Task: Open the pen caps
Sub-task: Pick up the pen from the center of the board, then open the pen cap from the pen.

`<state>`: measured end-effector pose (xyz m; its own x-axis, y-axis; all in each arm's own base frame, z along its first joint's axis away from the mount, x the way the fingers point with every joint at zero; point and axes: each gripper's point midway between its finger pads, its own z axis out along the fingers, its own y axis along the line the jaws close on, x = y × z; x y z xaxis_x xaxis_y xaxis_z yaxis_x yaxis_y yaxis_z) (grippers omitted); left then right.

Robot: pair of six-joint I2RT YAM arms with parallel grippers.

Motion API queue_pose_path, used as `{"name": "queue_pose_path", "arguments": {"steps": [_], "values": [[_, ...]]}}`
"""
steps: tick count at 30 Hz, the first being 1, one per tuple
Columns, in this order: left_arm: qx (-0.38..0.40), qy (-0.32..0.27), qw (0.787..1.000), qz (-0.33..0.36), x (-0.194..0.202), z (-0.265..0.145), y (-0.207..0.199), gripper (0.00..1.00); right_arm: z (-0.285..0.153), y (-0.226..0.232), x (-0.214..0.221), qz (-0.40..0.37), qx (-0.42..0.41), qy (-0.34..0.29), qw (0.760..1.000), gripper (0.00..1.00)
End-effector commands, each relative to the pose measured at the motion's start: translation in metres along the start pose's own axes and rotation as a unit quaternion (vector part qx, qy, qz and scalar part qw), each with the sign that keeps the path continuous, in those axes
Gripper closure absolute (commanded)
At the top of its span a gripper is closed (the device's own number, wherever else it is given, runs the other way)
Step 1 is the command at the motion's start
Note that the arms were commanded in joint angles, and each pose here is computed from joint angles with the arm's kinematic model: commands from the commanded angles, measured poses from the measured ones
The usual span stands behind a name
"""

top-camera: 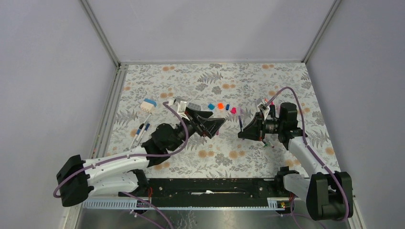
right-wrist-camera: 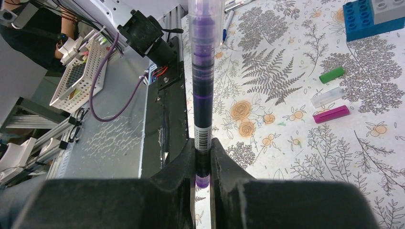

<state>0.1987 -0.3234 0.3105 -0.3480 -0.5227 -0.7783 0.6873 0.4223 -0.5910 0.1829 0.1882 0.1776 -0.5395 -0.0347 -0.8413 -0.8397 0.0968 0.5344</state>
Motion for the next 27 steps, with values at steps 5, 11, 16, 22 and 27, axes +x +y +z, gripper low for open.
{"name": "queue_pose_path", "arguments": {"steps": [5, 11, 16, 22, 27], "values": [[0.028, 0.010, 0.999, -0.017, 0.020, 0.036, -0.007, 0.04, -0.001, 0.000, 0.000, -0.016, -0.008, 0.001, 1.000, 1.00], [0.033, 0.002, 0.999, -0.016, 0.028, 0.064, -0.006, 0.15, -0.001, -0.002, 0.001, -0.012, -0.006, 0.002, 1.000, 1.00], [0.049, 0.011, 0.998, -0.025, 0.038, 0.080, -0.011, 0.35, -0.001, -0.004, 0.002, -0.007, -0.002, 0.003, 1.000, 1.00], [0.044, 0.024, 0.998, -0.031, 0.046, 0.094, -0.011, 0.51, -0.001, -0.003, 0.002, -0.007, -0.004, 0.002, 1.000, 1.00], [0.051, 0.031, 0.998, -0.032, 0.049, 0.098, -0.013, 0.73, -0.001, -0.002, 0.002, -0.005, -0.005, 0.002, 1.000, 1.00]]}}
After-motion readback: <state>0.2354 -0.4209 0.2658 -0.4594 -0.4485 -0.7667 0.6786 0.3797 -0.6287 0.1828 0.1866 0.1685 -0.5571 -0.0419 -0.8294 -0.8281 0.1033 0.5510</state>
